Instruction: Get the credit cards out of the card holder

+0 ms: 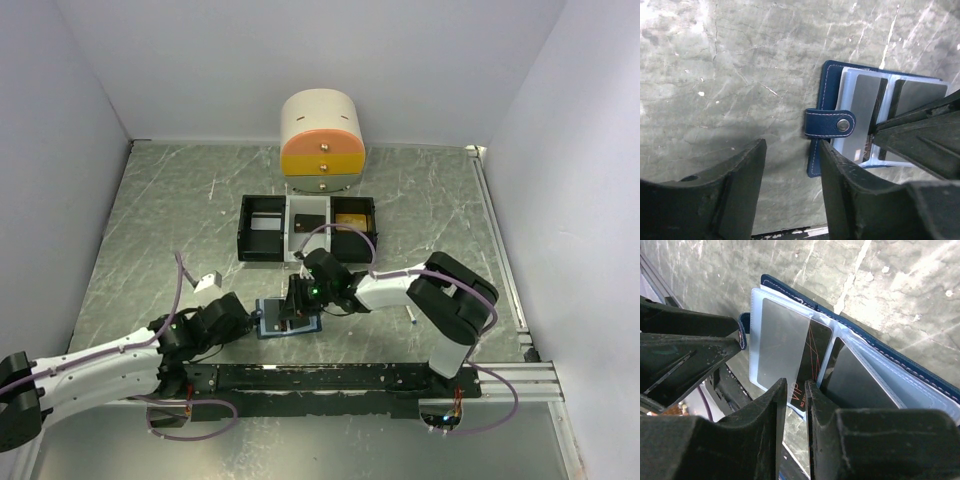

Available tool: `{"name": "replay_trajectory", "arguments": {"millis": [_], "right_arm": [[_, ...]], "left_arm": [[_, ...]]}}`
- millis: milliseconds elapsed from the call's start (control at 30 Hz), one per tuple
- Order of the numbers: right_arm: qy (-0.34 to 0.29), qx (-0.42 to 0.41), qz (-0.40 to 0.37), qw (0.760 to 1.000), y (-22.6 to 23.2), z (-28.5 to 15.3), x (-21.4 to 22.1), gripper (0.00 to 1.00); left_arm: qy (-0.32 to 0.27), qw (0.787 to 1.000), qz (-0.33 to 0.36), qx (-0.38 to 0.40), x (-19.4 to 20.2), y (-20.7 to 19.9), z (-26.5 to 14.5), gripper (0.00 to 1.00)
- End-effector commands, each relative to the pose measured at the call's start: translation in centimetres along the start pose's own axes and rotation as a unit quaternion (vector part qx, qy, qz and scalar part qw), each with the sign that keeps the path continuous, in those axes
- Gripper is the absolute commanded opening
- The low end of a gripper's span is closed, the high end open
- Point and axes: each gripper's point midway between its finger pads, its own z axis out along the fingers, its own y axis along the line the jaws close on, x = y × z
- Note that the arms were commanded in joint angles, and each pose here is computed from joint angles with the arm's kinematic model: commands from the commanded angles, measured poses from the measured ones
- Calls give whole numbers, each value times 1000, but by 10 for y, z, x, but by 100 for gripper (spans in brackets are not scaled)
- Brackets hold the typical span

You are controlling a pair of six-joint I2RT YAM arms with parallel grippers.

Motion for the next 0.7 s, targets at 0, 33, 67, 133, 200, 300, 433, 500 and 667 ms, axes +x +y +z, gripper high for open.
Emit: {"name": "replay_trajectory", "arguments": {"millis": [0, 33, 67, 133, 200, 300, 433, 500, 667], "right_arm": [[18, 37, -10, 999, -16, 7, 12, 23], [18, 40, -13, 999, -16, 7, 12, 23], [19, 44, -16, 999, -16, 8, 13, 23], [18, 51, -23, 998, -15, 8, 13, 23], [16, 56, -29, 998, -15, 6, 12, 24], [8, 37, -37, 999, -4, 3, 8, 25], [-11, 17, -39, 999, 10, -4, 0, 28], [-21, 19, -37, 999, 10, -7, -3, 28], [-33, 40, -34, 998, 2, -9, -6, 29]], "left_arm": [[-20, 999, -24, -12, -10, 1, -5, 63], [-20, 999, -26, -7, -10, -1, -6, 64], [-18, 999, -26, -2, -9, -3, -6, 64], [-11, 1000, -21, 17, -8, -11, -7, 63], [-6, 999, -12, 38, -8, -21, -9, 62], [1, 998, 7, 70, -10, -39, -15, 63], [11, 993, 41, 113, -13, -66, -24, 62], [19, 990, 58, 126, -12, -75, -26, 59], [49, 987, 82, 128, 0, -79, -22, 52]]}}
